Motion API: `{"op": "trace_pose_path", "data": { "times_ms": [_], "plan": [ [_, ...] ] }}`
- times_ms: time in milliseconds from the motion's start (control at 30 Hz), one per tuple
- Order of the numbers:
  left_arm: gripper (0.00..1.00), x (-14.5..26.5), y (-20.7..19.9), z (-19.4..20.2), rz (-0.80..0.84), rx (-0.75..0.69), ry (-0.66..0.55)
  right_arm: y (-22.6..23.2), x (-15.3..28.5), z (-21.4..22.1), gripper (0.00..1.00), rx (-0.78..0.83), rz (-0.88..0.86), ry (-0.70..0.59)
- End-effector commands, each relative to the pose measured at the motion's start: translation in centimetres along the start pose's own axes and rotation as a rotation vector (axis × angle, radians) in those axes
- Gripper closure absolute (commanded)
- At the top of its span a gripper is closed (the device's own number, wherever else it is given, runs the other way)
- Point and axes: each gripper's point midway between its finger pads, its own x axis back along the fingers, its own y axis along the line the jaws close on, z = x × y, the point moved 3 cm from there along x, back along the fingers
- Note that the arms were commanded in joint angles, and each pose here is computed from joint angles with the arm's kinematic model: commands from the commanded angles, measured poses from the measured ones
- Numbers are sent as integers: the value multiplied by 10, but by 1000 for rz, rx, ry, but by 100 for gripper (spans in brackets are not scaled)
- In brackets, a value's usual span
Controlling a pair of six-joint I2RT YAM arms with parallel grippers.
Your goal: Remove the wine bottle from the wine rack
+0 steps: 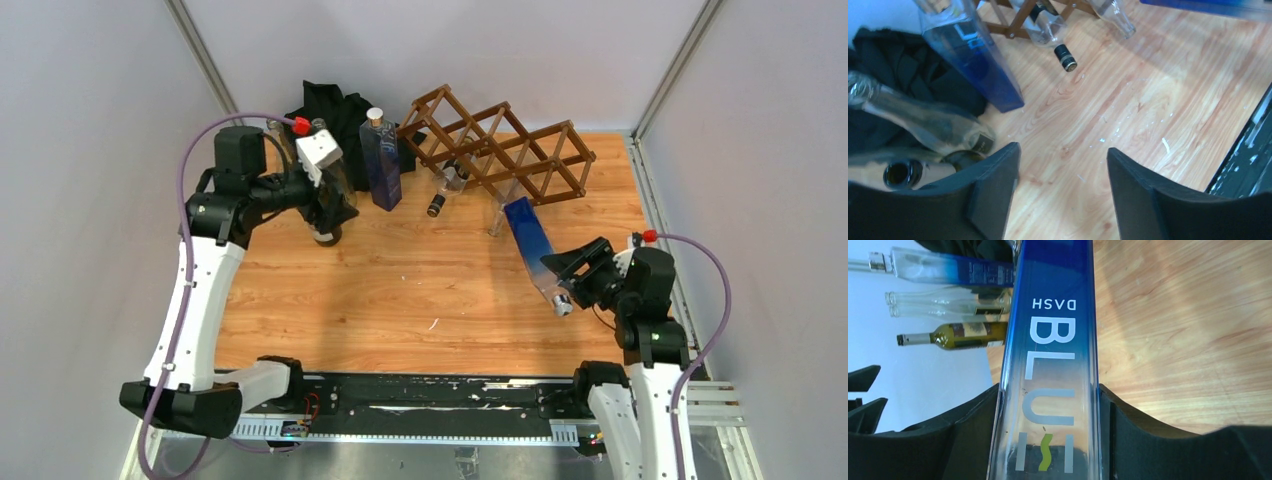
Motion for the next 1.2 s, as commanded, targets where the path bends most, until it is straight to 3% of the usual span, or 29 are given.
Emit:
{"op": "trace_pose_path", "data": {
  "times_ms": [0,100,267,633,1167],
  "plan": [
    [9,-6,-31,-5,84,-140,10,72,19,-9,100,142,-285,51],
    [0,-11,-51,-1,127,-218,34,86,13,2,100,201,-301,124],
    [0,-8,-75,-3,191,-324,19,113,-6,43,100,359,-283,305],
    [0,-13,-113,29,315,-596,36,170,-32,105,100,489,-344,510],
    [0,-55,-142,52,270,-669,10,231,-51,161,100,502,-485,602]
  ]
}}
